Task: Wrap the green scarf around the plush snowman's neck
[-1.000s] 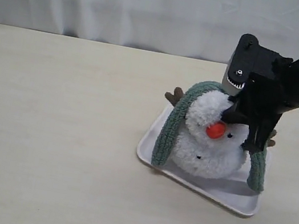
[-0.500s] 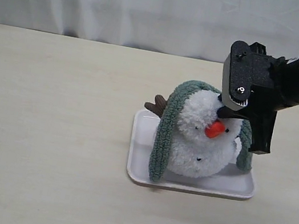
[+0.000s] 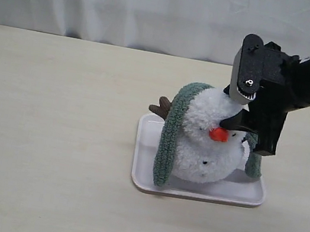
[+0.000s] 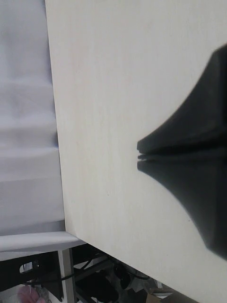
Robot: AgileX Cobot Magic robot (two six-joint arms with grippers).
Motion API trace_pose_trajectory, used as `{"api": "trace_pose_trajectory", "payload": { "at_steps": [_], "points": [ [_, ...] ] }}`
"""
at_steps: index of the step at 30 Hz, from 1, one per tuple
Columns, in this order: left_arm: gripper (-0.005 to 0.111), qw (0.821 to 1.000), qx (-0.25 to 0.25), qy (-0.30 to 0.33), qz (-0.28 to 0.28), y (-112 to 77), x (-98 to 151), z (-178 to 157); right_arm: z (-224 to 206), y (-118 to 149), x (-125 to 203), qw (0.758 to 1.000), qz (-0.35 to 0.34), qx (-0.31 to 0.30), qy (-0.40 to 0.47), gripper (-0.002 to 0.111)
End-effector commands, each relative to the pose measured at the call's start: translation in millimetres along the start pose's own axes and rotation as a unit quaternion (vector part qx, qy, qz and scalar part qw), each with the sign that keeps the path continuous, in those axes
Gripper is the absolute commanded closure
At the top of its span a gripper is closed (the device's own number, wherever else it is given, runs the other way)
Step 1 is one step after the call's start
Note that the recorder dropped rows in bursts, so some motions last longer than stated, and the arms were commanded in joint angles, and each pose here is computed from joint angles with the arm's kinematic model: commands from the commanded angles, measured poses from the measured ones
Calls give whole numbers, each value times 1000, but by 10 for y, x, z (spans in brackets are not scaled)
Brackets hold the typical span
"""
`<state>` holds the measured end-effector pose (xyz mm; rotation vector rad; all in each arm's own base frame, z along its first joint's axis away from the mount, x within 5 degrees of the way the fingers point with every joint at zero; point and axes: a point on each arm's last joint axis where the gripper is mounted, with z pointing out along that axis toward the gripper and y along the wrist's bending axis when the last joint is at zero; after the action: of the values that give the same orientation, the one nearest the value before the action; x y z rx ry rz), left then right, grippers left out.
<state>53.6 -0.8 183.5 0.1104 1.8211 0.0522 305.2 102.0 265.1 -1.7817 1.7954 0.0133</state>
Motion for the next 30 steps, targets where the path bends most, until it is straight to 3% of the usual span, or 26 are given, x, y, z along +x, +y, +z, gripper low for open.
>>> {"api": "trace_pose_trajectory", "payload": {
  "at_steps": [1,6,9,12,17,26,30],
  "points": [
    [107,1000,5,-6,0,-6,0,2,-182,10,-68,998,50,21,-14,46],
    [107,1000,5,-6,0,-6,0,2,-533,22,-219,973,209,65,-70,46],
    [107,1000,5,-6,0,-6,0,2,-787,-27,-199,907,392,134,-80,46],
    [107,1000,5,-6,0,-6,0,2,-930,-43,-68,858,477,190,-24,49],
    [107,1000,5,-6,0,-6,0,2,-966,36,134,830,508,209,94,63],
    [107,1000,5,-6,0,-6,0,2,-604,220,503,803,540,144,206,54],
    [107,1000,5,-6,0,-6,0,2,-354,367,604,837,502,130,176,54]
  ]
}}
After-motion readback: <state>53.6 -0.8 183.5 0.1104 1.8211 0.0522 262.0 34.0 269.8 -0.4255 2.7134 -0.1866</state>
